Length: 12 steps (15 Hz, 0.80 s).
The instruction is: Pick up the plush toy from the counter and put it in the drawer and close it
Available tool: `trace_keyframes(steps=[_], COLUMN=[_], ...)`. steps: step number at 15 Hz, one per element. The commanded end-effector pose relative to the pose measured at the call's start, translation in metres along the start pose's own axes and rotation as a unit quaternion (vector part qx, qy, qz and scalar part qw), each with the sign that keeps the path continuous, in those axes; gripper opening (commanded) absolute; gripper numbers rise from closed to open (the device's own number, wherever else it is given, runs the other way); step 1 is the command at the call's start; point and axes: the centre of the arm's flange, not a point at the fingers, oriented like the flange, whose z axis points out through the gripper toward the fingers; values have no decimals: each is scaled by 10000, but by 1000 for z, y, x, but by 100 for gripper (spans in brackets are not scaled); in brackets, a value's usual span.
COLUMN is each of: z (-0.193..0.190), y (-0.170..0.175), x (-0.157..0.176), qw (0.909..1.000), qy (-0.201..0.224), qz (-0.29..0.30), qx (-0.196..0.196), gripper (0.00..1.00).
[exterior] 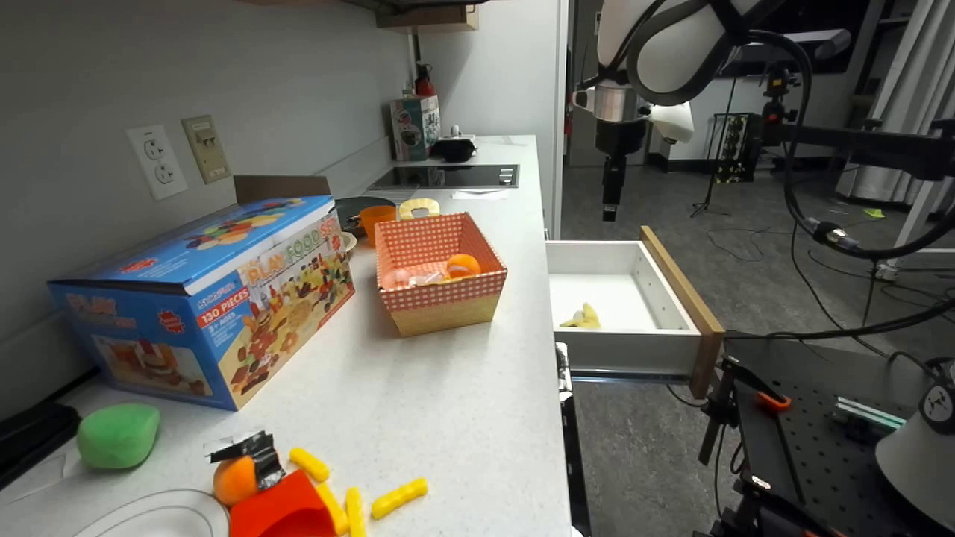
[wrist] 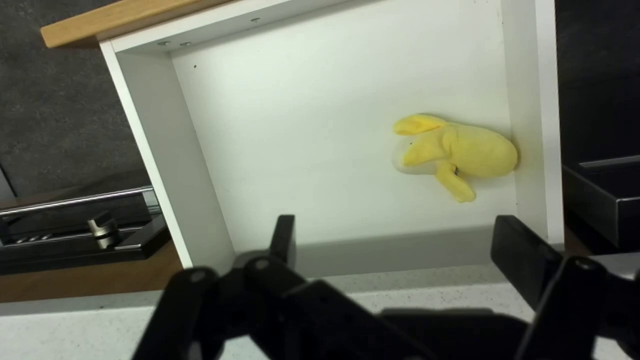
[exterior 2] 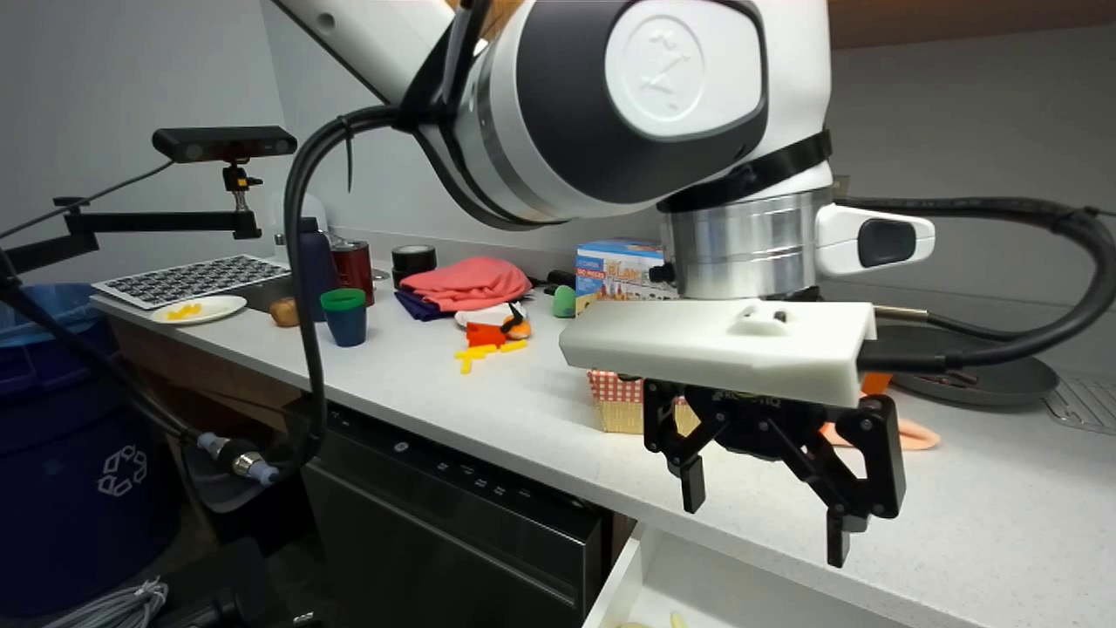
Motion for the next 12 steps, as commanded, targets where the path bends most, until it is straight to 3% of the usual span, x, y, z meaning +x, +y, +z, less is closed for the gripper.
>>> trace_keyframes(steps=[1, 6, 12], z=[12, 50, 102], y=[-2, -2, 8], x=[-4, -27, -61], qw=[9996, 9966, 9857], qy=[-272, -816, -1683], qz=[-24, -115, -59], qx=[11, 38, 22], gripper=[100, 100, 100])
